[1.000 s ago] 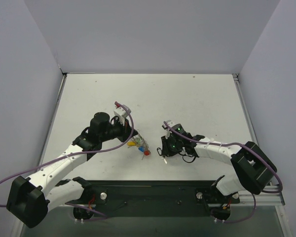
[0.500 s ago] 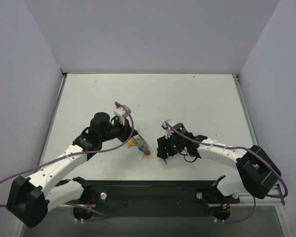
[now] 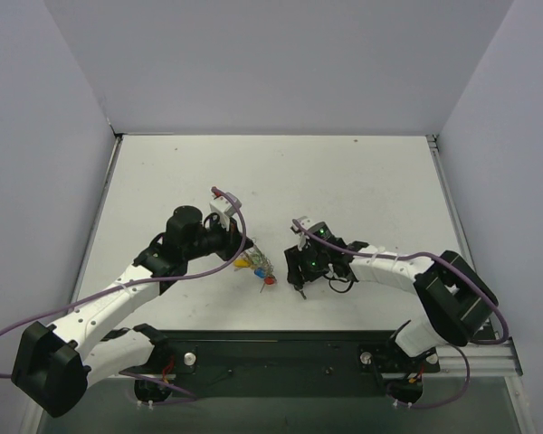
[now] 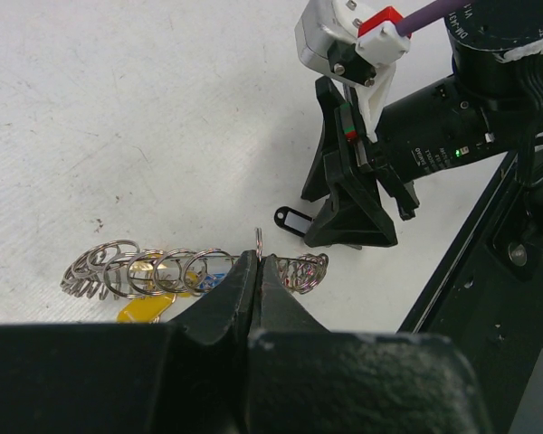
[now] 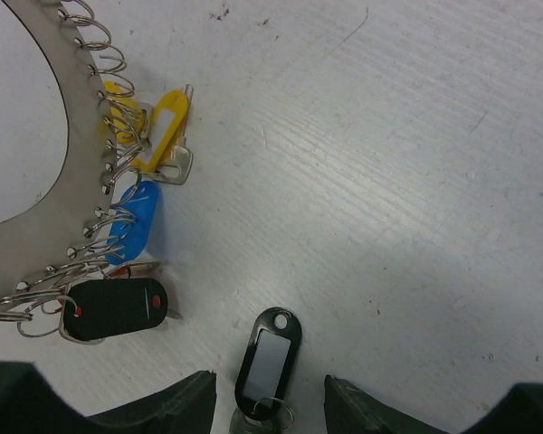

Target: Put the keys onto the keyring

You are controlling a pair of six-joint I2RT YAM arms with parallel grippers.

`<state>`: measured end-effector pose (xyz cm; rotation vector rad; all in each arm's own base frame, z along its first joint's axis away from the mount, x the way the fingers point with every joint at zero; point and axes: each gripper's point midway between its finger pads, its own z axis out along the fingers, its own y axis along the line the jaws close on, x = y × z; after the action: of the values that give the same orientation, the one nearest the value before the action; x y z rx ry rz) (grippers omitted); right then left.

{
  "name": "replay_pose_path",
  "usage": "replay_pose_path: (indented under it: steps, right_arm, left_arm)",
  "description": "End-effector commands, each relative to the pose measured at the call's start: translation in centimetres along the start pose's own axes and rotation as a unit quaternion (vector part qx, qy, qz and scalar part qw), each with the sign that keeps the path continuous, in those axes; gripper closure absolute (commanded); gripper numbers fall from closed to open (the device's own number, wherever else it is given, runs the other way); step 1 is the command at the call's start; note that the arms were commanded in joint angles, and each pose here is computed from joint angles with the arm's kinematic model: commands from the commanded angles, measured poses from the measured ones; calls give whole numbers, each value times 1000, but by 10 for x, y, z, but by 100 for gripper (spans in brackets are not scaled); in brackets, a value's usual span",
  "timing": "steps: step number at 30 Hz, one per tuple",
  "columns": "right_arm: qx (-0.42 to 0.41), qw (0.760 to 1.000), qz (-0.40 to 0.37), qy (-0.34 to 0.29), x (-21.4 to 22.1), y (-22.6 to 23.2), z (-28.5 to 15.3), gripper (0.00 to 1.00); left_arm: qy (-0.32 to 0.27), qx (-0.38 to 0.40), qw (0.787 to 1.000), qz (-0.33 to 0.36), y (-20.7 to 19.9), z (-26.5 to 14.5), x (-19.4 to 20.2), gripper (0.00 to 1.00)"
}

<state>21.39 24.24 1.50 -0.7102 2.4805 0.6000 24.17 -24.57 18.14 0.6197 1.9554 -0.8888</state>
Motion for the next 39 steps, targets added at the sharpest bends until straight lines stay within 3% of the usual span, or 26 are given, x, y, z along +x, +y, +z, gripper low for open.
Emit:
replay_pose_path:
  steps: [1, 8, 19, 39]
  right_arm:
    - [23, 999, -22, 25, 7, 2, 8, 55]
    - [79, 994, -45, 64, 33, 5, 7, 60]
    - [157, 983, -18, 92, 50, -18, -8, 66]
    - [157, 980, 35, 120, 65, -10, -39, 72]
  left_arm:
    - [-49, 8, 998, 31, -8, -2, -31, 100]
    - [-51, -2, 998, 31, -6, -4, -34, 100]
    - [-50, -2, 998, 31, -6, -5, -33, 100]
    - [-50, -6, 998, 31, -6, -5, -32, 100]
